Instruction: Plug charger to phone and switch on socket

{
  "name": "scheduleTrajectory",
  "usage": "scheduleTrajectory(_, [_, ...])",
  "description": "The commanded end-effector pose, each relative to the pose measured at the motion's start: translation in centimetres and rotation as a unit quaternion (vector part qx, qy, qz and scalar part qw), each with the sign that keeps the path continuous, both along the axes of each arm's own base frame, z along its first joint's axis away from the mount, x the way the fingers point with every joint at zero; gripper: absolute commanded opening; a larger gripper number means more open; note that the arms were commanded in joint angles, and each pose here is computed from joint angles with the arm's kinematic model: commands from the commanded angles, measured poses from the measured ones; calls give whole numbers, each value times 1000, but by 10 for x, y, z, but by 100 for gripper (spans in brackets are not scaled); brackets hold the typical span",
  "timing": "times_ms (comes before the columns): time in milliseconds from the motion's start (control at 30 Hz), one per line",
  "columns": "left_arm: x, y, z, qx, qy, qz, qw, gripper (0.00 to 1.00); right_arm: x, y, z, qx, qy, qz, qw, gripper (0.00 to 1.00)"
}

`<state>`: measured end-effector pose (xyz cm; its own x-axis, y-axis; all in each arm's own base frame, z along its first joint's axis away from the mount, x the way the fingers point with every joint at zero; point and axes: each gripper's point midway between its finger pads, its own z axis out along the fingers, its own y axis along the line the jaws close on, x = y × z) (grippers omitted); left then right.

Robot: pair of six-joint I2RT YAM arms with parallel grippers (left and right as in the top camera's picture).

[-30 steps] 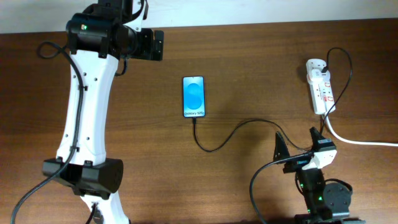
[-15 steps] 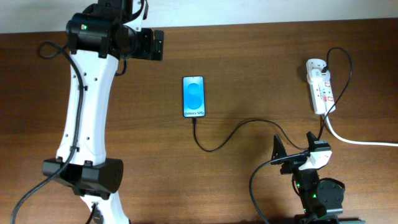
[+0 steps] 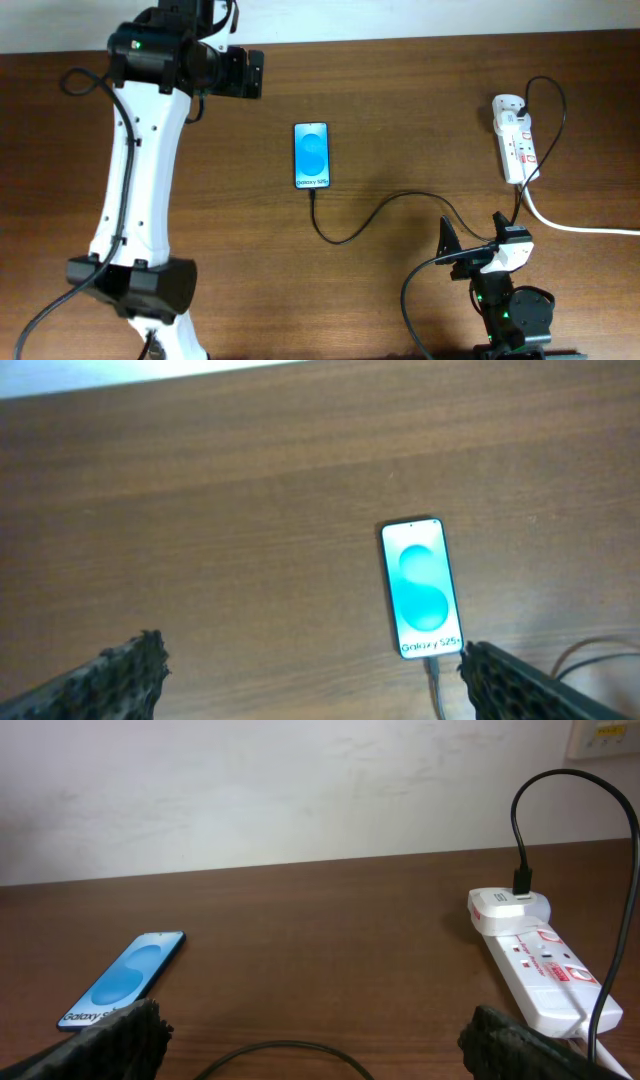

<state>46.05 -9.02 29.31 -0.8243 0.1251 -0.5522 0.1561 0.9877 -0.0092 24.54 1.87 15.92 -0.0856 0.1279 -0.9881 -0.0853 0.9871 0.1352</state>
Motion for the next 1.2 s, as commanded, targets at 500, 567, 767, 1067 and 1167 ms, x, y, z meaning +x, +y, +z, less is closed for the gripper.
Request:
scheduleTrajectory(500, [-150, 49, -49, 9, -308, -18, 951, 99, 0, -1, -2, 2, -1, -5, 1000, 98])
scheduleTrajectory(567, [-168, 56, -56, 5, -351, -9, 936, 99, 0, -1, -2, 2, -1, -5, 1000, 98])
scheduleTrajectory(767, [-208, 77, -94, 10, -422, 22, 906, 99, 0, -1, -2, 2, -1, -5, 1000, 98])
scheduleTrajectory(1067, [-214, 84, -129, 44, -457, 19, 888, 100, 0, -1, -2, 2, -1, -5, 1000, 98])
scheduleTrajectory(1167, [-215, 84, -137, 56, -442, 12, 895, 99, 0, -1, -2, 2, -1, -5, 1000, 98])
